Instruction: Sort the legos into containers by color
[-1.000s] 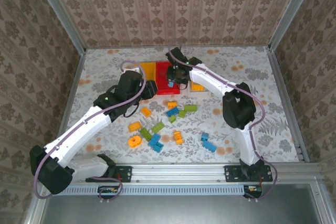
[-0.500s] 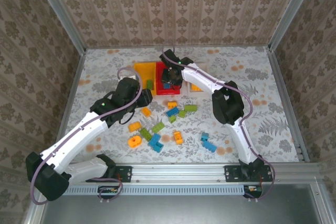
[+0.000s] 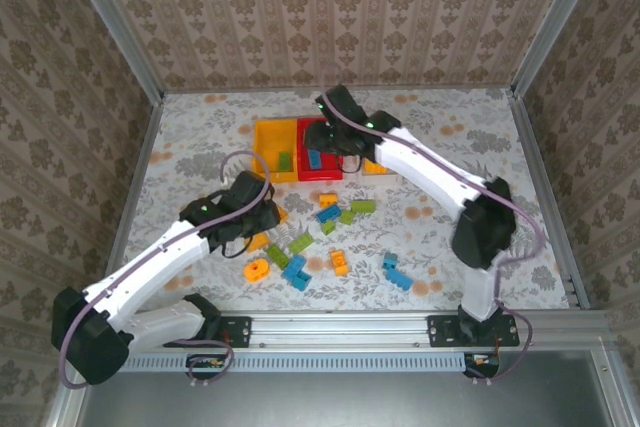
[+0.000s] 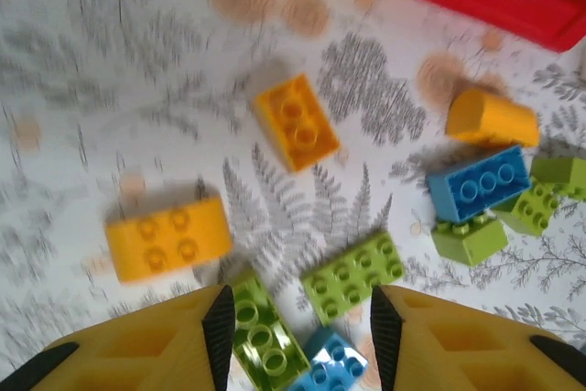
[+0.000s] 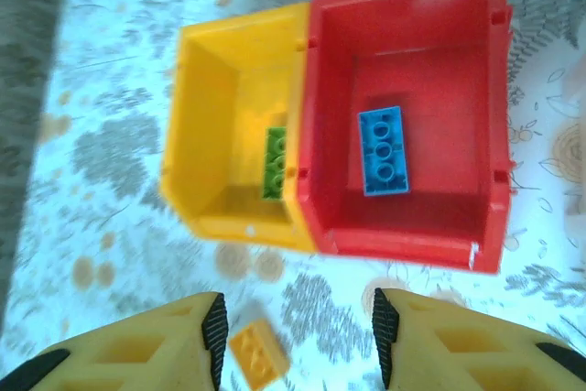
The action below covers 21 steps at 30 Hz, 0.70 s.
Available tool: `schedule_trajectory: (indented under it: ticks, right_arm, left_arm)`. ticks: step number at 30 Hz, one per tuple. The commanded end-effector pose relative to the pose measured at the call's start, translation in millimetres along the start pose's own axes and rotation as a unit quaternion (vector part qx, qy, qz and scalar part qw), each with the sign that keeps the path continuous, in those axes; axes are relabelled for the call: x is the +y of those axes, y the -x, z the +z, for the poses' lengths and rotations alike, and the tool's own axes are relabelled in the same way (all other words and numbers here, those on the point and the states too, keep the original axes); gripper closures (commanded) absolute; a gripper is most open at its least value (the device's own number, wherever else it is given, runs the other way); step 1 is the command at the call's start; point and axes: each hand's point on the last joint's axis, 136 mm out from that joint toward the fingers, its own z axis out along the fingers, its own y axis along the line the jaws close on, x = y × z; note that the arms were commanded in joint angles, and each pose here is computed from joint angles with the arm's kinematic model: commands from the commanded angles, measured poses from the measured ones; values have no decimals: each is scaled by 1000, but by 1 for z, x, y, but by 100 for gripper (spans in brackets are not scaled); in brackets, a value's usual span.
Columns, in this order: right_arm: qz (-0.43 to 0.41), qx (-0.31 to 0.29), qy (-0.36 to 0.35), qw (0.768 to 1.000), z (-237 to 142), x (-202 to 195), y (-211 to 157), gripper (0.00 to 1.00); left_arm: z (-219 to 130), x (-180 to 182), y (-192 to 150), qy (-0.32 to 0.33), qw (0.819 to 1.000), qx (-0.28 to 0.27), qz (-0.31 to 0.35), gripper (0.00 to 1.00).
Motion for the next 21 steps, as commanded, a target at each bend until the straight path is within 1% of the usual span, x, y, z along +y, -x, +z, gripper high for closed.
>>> schedule_trajectory:
  ticks: [1,2,4,6,8,10,14,16,21]
  right_arm:
    - [-81,-37,91,992,-37,26,-18,46]
    - [-99,-34,109,989,-44,28,-32,44]
    - [-127,-3,148,981,-53,29,-68,41]
    - [-131,31,158,978,-56,22,-98,40]
    - [-131,56,152,978,-59,12,-121,41]
    - [-124,58,153,979,-72,7,-132,40]
    - [-99,52,152,982,-82,-3,-144,39]
    - [-91,52,148,983,-84,-8,-148,39]
    - [-83,53,141,985,-83,-14,-152,39]
  left_arm:
    - [2,11,-29,27,996,21,-82,53]
    - [4,8,-34,27,995,23,-95,53]
    - [10,4,-46,32,991,29,-124,51]
    - [18,3,-57,45,987,38,-151,49]
    - [24,6,-66,63,982,47,-172,47]
    - [31,11,-74,78,978,54,-188,45]
    - [38,19,-85,88,971,60,-215,42]
    - [45,17,-87,78,970,64,-223,42]
    - [53,14,-90,82,968,68,-228,44]
